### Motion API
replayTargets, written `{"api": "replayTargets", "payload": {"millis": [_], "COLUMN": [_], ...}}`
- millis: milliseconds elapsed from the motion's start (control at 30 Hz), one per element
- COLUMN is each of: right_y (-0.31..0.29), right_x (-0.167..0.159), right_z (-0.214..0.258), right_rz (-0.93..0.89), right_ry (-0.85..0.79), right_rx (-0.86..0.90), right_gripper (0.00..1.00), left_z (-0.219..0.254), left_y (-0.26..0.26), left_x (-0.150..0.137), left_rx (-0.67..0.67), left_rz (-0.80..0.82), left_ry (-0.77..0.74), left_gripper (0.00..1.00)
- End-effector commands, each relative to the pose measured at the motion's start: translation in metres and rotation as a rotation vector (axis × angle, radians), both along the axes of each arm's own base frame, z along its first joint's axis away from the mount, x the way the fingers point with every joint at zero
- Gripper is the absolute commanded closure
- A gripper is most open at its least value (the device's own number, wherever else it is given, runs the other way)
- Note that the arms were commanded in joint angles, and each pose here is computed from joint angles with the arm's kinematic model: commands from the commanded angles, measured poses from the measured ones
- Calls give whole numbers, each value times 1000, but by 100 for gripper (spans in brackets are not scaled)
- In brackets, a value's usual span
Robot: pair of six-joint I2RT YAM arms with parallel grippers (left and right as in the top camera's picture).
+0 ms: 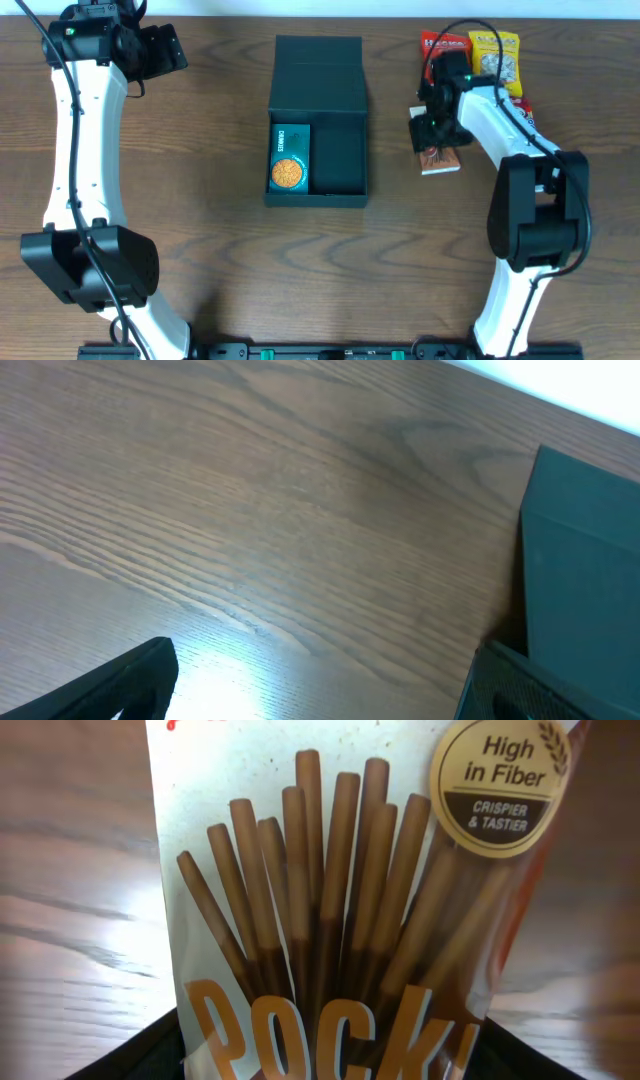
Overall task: Pack container
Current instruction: 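Grasp the brown Pocky box with the right gripper, then carry the Pocky box left and lower it into the green box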
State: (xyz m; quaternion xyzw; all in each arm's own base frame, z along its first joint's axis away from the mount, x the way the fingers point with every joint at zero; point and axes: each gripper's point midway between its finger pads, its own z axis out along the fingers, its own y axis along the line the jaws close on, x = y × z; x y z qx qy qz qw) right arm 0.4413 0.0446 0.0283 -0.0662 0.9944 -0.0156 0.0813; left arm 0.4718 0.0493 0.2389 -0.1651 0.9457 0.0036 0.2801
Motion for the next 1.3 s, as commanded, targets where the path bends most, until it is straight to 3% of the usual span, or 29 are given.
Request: {"api": "replayTargets", "payload": {"millis": [0, 367, 567, 767, 1267], "right_y": [21, 112, 159, 193, 193], "right_x": [20, 7, -26, -43, -44], "right_z": [33, 119, 117, 116, 108], "right_rz": [9, 127, 113, 76, 76], "right_ry": [-64, -68, 2, 14, -34], "right_rx": [53, 196, 207, 210, 104], "right_gripper": [34, 32, 24, 23, 19], "left_z": [7, 7, 7, 7, 6], "left_y": [3, 3, 3, 3, 3], "left_x": [1, 1, 1, 1, 0], "left_rx": [8, 9, 9, 9, 9], "left_rz": [-5, -5, -5, -5, -6], "left_ry": [-15, -15, -15, -17, -13], "left_gripper": [5, 5, 5, 5, 5]}}
